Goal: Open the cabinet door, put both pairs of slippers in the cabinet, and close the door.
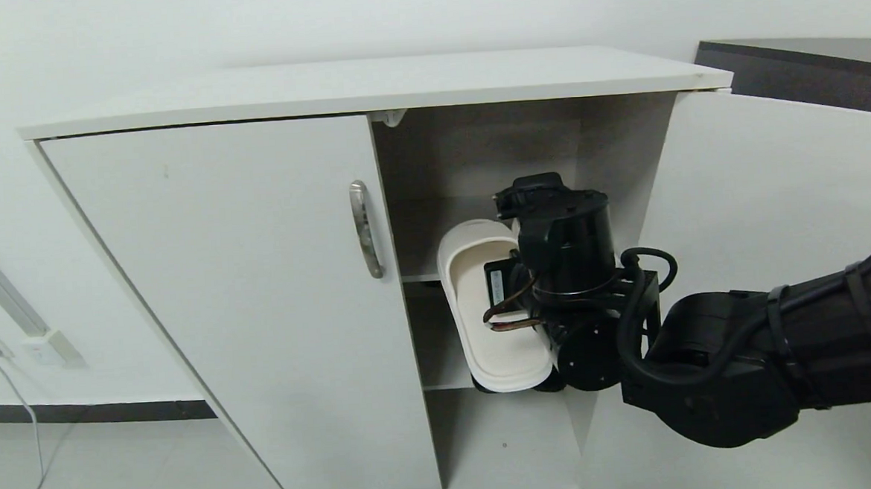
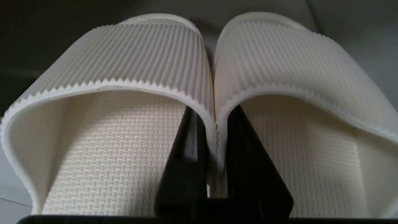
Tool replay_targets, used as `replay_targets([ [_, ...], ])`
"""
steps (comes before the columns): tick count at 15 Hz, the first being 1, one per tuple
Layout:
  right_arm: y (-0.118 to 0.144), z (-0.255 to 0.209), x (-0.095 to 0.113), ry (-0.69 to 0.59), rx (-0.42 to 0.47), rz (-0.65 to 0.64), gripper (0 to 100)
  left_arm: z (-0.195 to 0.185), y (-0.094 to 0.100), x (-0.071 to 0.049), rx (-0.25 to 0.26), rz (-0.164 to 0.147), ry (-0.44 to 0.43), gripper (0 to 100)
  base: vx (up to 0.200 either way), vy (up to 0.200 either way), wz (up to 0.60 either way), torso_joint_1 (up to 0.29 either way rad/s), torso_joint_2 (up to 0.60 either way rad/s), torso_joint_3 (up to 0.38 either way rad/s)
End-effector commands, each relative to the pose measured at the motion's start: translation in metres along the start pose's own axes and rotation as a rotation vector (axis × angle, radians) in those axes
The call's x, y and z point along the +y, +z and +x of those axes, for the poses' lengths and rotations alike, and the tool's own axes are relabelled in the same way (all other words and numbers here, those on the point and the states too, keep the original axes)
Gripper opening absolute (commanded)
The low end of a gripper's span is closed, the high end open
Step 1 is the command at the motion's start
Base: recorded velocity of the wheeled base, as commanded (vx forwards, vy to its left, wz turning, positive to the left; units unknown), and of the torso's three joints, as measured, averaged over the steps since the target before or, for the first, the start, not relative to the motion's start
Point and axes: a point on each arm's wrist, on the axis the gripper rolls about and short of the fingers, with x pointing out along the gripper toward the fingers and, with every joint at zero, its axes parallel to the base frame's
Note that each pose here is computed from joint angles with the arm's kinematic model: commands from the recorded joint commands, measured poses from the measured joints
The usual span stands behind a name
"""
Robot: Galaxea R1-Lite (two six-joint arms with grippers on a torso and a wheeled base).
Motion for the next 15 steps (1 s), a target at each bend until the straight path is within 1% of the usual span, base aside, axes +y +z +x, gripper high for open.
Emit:
replay_targets([
  [1, 0.001, 0.0, -0.001, -0.002, -0.001, 0.002, 0, 0.0, 0.0, 0.0, -0.001, 0.0, 0.002, 0, 0.2, 0.0, 0.0, 0.002, 0.0, -0.002],
  [2, 0.0, 0.002, -0.001, -0.003, -0.001, 0.003, 0, 0.0, 0.0, 0.0, -0.001, -0.002, 0.002, 0, 0.2, 0.0, 0.0, 0.007, 0.0, 0.002],
  [6, 0.0, 0.022, -0.004, -0.04, 0.0, 0.005, 0, 0.0, 0.0, 0.0, -0.001, -0.002, 0.003, 0, 0.0, 0.0, 0.0, 0.0, 0.0, 0.0],
  [8, 0.004, 0.037, -0.003, -0.057, 0.02, -0.003, 0, 0.0, 0.0, 0.0, -0.001, -0.002, 0.003, 0, 0.0, 0.0, 0.0, 0.0, 0.0, 0.0],
  [11, 0.005, 0.057, -0.002, -0.081, 0.006, 0.012, 0, 0.0, 0.0, 0.0, -0.001, -0.002, 0.003, 0, 0.0, 0.0, 0.0, 0.0, 0.0, 0.0],
  [15, 0.013, 0.076, -0.006, -0.084, -0.01, 0.026, 0, 0.0, 0.0, 0.0, -0.001, -0.002, 0.003, 0, 0.0, 0.0, 0.0, 0.0, 0.0, 0.0],
])
